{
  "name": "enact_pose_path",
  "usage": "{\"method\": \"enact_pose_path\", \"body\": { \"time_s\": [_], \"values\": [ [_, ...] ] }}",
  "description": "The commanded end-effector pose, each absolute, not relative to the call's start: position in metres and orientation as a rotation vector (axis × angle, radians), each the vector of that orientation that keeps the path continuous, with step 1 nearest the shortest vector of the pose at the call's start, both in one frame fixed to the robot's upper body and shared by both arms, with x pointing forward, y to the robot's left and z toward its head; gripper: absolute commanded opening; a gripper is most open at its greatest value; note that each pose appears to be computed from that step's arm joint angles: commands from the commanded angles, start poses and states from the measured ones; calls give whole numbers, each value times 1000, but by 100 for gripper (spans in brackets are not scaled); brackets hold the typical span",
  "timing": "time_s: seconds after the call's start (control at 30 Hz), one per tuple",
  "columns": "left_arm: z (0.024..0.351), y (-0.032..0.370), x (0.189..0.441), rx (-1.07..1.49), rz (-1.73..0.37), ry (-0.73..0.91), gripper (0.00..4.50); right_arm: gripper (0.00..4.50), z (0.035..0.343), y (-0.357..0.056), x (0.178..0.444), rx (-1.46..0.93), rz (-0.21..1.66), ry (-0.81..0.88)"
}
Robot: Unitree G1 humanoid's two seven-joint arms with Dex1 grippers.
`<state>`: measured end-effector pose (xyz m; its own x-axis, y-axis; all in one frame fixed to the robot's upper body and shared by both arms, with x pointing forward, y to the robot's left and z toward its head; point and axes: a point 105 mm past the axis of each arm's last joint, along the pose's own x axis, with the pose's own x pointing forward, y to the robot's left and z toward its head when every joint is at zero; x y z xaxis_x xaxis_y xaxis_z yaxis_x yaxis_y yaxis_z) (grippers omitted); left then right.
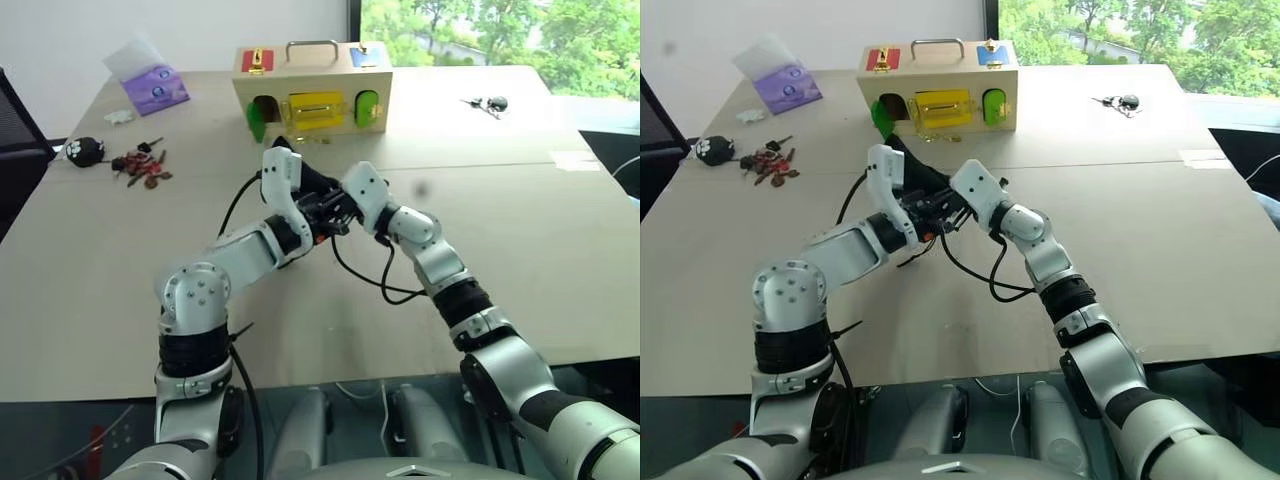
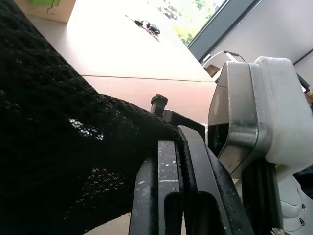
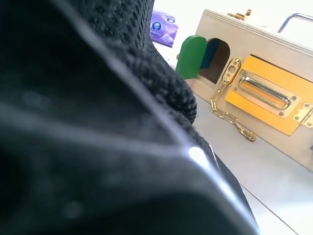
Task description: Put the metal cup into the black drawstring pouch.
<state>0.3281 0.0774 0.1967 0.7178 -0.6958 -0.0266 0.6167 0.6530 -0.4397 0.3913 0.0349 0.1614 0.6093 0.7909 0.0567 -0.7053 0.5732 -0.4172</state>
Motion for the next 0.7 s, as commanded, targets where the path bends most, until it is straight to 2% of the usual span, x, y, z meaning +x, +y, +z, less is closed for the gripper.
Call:
{"method": "enact_pose_path", "body": {
  "time_s": [0.03,0.07,0.17,0.2,0.27,0.3,0.37,0.6,0.7],
  "values": [
    [206,51,310,-428,-926,162,0,7,180,57,380,-264,971,-253],
    [205,56,313,-441,-911,160,0,72,181,54,381,-224,969,-237],
    [204,64,318,-451,-885,150,0,176,184,48,385,-178,940,-221],
    [205,65,319,-460,-884,146,0,234,185,47,385,-174,930,-220],
    [204,73,323,-485,-857,140,0,307,184,45,384,-148,934,-199],
    [204,76,325,-491,-848,138,0,366,184,44,384,-143,933,-193],
    [203,83,328,-536,-824,133,0,444,187,41,381,-132,955,-188],
    [207,103,333,-684,-777,99,0,444,208,38,370,-198,989,-227],
    [209,110,333,-835,-793,109,0,444,224,28,366,-167,1007,-231]
  ]
}}
